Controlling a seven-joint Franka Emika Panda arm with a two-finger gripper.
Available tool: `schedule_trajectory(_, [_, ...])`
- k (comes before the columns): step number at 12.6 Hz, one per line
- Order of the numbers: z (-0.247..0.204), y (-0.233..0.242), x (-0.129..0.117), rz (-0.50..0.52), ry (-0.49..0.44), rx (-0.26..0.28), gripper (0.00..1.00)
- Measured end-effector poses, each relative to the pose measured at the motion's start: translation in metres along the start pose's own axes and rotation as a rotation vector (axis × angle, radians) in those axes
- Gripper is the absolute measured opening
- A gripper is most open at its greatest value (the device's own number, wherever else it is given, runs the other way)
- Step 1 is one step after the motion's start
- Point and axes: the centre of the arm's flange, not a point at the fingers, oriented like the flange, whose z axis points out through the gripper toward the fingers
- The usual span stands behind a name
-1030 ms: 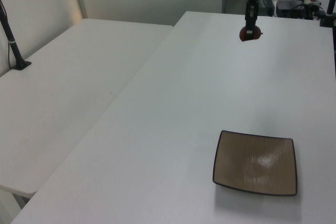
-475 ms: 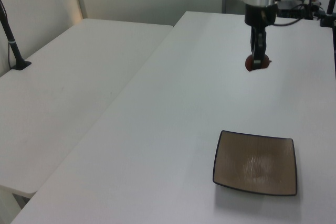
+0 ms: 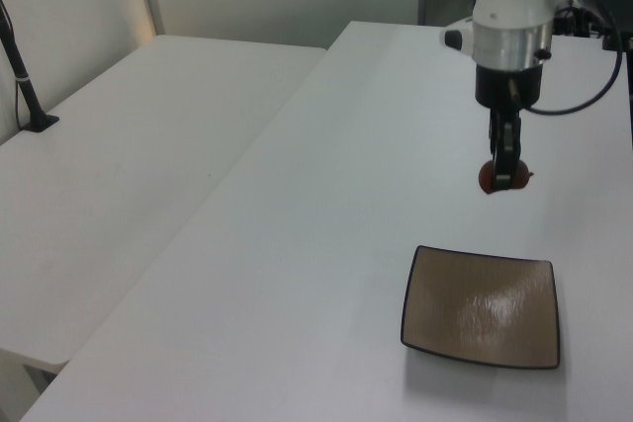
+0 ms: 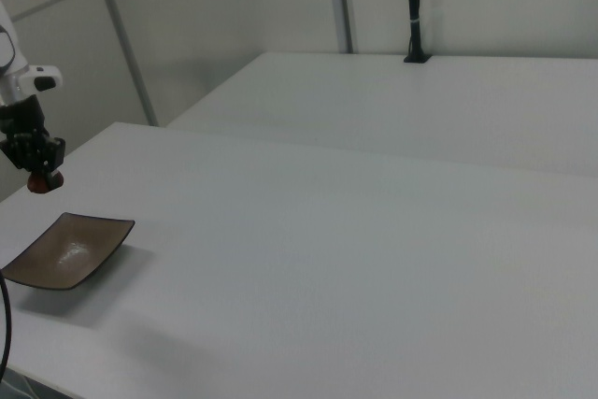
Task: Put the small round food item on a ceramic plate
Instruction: 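Carry the red food item over the square brown plate and lower it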
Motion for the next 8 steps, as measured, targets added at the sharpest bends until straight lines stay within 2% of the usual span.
schedule_trajectory(6, [0.076,-0.026,0.019,0.059,0.004,0.041,0.24])
schedule_trajectory(8, [0.101,-0.035,0.021,0.066,0.005,0.033,0.24])
